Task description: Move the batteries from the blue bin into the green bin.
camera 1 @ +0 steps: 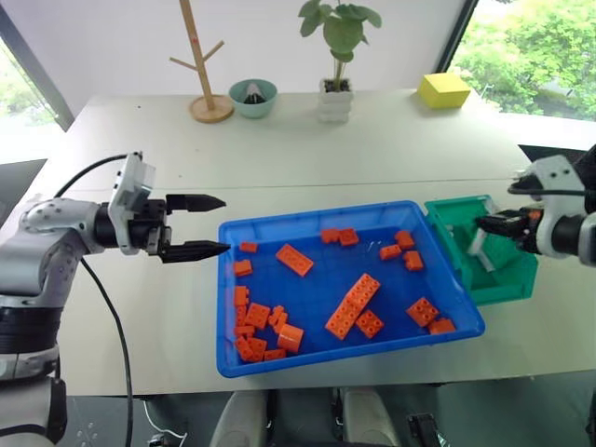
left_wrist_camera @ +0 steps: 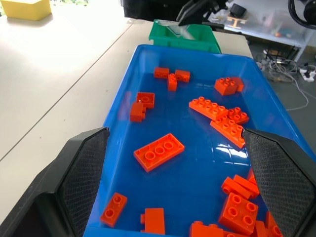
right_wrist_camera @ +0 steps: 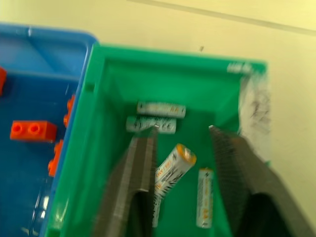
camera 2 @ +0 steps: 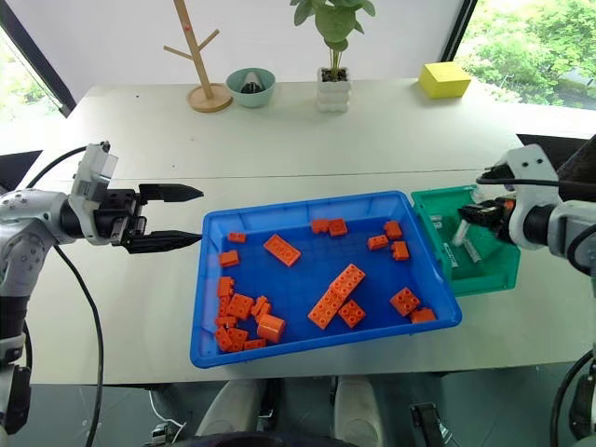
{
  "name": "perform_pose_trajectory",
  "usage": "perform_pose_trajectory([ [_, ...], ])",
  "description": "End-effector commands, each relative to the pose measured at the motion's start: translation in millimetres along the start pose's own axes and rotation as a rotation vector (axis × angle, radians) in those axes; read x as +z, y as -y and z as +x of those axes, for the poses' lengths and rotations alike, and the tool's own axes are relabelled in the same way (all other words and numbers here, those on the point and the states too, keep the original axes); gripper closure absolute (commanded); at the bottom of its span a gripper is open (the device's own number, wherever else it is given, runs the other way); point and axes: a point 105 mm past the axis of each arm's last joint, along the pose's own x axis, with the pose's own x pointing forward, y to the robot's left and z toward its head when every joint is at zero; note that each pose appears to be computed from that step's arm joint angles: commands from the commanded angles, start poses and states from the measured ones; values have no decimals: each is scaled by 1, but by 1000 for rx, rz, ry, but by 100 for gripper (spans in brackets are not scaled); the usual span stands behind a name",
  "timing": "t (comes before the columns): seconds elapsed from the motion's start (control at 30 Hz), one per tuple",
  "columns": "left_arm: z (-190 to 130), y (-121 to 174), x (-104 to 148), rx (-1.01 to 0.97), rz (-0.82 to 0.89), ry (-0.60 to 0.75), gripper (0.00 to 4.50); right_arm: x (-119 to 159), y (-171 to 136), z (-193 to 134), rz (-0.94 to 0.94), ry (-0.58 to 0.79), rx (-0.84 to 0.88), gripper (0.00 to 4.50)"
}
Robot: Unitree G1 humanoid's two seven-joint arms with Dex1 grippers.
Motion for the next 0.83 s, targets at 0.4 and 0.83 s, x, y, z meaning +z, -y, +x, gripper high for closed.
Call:
perform_pose_trajectory([
  [0.4, -12, -6, 6, 6, 23, -20, 0, 7, 13, -77, -320, 189, 284, 100],
  [0.83, -19, -11, 8, 35, 21, -32, 0, -11, 32, -95, -402, 239, 344, 100],
])
